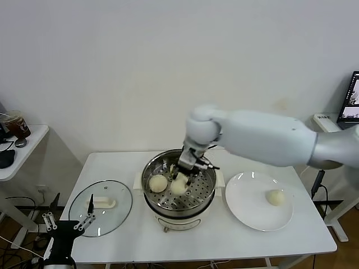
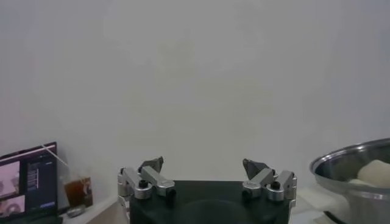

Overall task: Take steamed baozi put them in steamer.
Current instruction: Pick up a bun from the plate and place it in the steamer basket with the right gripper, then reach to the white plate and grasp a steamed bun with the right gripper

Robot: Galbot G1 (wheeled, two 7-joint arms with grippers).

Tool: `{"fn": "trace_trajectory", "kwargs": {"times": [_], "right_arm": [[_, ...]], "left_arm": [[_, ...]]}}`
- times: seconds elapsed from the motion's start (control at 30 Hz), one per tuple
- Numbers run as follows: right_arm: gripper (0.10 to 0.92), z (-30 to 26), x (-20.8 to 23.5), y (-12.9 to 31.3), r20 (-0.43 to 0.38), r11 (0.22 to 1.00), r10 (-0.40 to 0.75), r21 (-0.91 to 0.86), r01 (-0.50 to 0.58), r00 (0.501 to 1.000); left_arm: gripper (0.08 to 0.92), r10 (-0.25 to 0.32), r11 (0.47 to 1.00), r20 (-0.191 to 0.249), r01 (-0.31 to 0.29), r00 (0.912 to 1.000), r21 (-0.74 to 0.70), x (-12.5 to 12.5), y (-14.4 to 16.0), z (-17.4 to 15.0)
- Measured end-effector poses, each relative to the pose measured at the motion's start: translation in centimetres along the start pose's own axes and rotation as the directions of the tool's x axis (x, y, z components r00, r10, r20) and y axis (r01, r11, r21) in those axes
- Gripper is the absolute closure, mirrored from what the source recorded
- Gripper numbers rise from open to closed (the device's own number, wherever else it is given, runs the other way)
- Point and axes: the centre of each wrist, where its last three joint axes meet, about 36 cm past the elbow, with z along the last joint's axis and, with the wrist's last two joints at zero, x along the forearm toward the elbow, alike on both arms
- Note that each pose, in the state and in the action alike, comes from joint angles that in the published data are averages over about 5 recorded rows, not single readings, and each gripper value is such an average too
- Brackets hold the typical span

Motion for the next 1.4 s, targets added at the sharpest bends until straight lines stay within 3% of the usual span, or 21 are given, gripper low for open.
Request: {"fn": "trace_trajectory", "kwargs": {"times": [0.5,0.77,1.0,1.2,1.4], "right_arm": [[0.557,-2.0,-4.2,-0.4,0.015,0.985,-0.054,0.167,0.051,0.998],[0.391,-1.3,-4.4,0.3,0.008,0.981,-0.039,0.188,0.037,0.999],[0.22,0.6,-1.0,0.9,-0.036,0.988,0.029,0.154,-0.023,0.999],[0.2,2.9,4.0,3.1,-0.08,0.994,0.103,0.05,-0.099,0.991],[0.2,5.3,7.9,8.5,-0.135,0.97,0.127,-0.19,-0.152,0.983]], "left_arm": [[0.177,-0.004,1.0,-0.003,0.004,1.0,0.002,0.1,-0.1,0.2],[0.177,-0.001,1.0,-0.002,0.001,1.0,0.003,0.1,-0.2,0.2],[0.177,0.006,1.0,0.009,-0.006,0.9999,0.003,-0.3,-0.2,0.0],[0.177,0.013,1.0,0.014,-0.013,0.9998,0.003,-0.5,-0.1,-0.1],[0.177,0.029,1.0,0.021,-0.029,0.9994,0.005,-0.8,-0.3,0.0]]}}
